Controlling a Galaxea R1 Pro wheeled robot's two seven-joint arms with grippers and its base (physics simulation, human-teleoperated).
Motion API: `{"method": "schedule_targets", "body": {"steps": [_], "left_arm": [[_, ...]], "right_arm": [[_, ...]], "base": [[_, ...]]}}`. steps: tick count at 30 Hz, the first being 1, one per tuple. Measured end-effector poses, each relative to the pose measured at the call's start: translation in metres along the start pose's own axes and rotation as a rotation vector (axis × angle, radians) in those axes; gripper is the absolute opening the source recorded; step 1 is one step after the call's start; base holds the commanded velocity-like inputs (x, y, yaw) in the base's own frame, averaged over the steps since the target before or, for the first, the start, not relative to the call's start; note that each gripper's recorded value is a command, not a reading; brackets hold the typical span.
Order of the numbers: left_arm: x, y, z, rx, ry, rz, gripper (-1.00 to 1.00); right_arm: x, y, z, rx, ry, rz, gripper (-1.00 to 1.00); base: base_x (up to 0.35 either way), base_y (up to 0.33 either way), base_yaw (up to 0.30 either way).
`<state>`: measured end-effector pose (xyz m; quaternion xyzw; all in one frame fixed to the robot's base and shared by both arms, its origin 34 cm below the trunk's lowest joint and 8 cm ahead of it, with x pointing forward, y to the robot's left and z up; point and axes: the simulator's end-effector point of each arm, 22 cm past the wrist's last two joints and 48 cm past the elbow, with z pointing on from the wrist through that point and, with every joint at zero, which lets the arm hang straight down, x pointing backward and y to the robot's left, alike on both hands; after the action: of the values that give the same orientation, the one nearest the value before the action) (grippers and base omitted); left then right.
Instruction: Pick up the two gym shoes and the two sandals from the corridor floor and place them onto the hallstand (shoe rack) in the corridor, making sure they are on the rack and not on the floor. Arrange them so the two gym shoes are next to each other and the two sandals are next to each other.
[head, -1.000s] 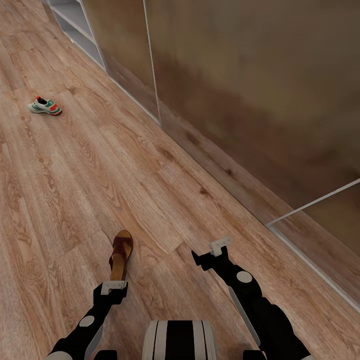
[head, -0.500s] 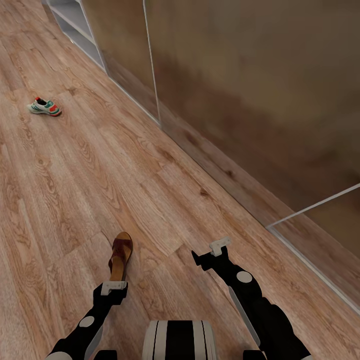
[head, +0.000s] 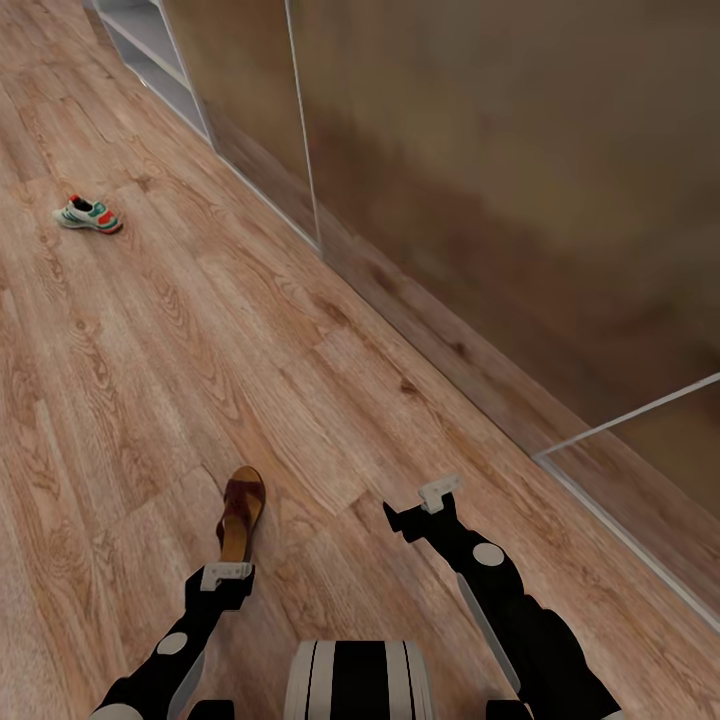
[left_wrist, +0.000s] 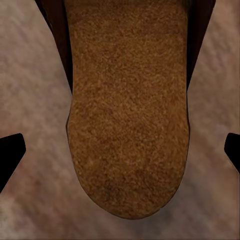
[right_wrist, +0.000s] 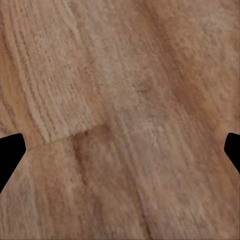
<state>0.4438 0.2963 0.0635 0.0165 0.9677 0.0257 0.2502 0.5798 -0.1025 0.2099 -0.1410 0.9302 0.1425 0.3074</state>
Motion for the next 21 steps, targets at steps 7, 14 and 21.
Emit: {"method": "schedule_targets", "body": {"steps": [7, 14, 21], "left_arm": [[0.002, 0.001, 0.000, -0.001, 0.002, 0.001, 1.00], [0.002, 0.001, 0.000, -0.001, 0.003, 0.000, 1.00], [0.012, 0.001, 0.002, -0.001, 0.021, 0.001, 1.00]], "right_arm": [[0.001, 0.000, 0.000, 0.000, 0.001, 0.000, 1.00], [0.001, 0.000, 0.000, 0.000, 0.002, 0.000, 1.00], [0.012, 0.000, 0.005, -0.004, 0.021, 0.007, 1.00]], "base": [[0.049, 0.000, 0.000], [0.009, 0.000, 0.000], [0.001, 0.000, 0.000]]}}
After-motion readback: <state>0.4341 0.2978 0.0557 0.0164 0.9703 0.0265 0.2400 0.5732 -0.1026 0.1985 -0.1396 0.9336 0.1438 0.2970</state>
